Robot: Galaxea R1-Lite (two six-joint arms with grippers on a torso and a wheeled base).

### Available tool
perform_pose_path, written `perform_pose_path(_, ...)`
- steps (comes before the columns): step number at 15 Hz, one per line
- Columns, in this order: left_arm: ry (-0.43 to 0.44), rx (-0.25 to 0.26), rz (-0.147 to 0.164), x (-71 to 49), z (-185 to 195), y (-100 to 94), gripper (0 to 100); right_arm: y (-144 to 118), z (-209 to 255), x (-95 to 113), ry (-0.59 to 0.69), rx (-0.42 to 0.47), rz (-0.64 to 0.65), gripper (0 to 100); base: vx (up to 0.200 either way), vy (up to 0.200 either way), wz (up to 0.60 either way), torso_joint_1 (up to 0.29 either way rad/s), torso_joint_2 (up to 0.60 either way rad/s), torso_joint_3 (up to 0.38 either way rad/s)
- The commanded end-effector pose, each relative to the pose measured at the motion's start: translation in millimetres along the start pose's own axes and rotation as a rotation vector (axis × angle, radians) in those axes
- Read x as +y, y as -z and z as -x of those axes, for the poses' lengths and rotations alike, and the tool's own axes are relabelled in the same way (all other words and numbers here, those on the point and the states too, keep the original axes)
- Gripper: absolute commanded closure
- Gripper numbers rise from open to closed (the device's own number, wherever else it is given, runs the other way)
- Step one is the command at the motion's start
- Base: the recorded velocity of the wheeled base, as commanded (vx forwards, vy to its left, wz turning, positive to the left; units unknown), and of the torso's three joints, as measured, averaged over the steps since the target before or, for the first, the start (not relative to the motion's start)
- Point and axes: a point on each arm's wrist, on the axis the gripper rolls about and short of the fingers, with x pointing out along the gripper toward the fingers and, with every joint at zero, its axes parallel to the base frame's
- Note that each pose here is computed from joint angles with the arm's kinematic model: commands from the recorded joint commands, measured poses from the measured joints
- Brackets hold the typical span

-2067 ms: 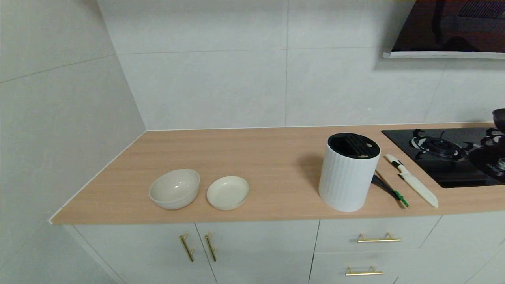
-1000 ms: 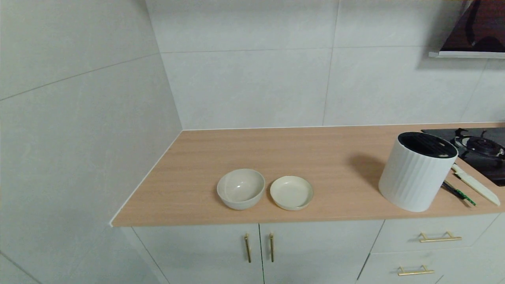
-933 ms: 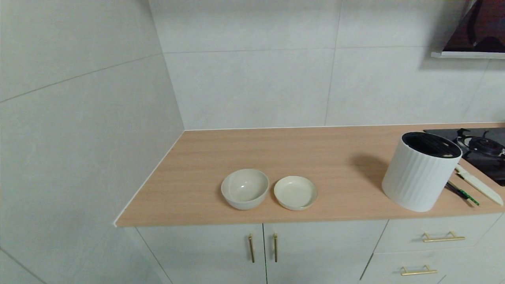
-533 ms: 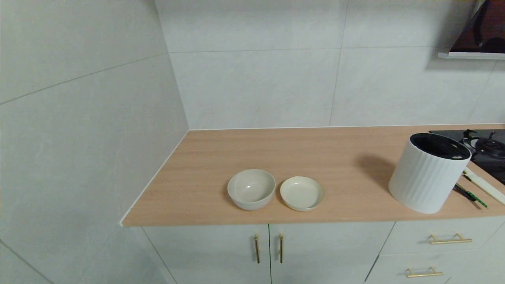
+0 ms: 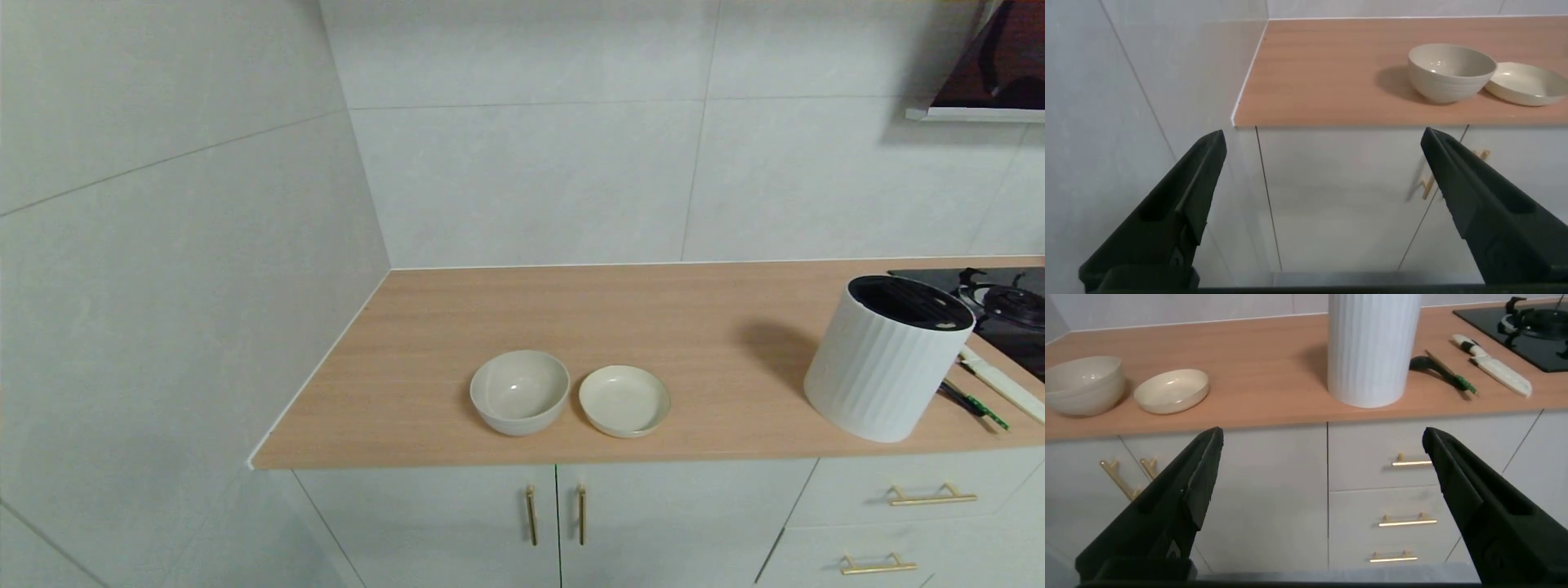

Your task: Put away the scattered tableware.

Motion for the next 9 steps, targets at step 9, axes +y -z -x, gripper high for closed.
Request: perform_pose_path(9, 0.0, 0.001, 0.0, 0.0, 0.0, 0.2, 0, 0.2, -0.2, 0.0, -0.001, 0.002, 0.0, 0, 0.0, 0.0, 0.0, -0.196, 0.43, 0.23)
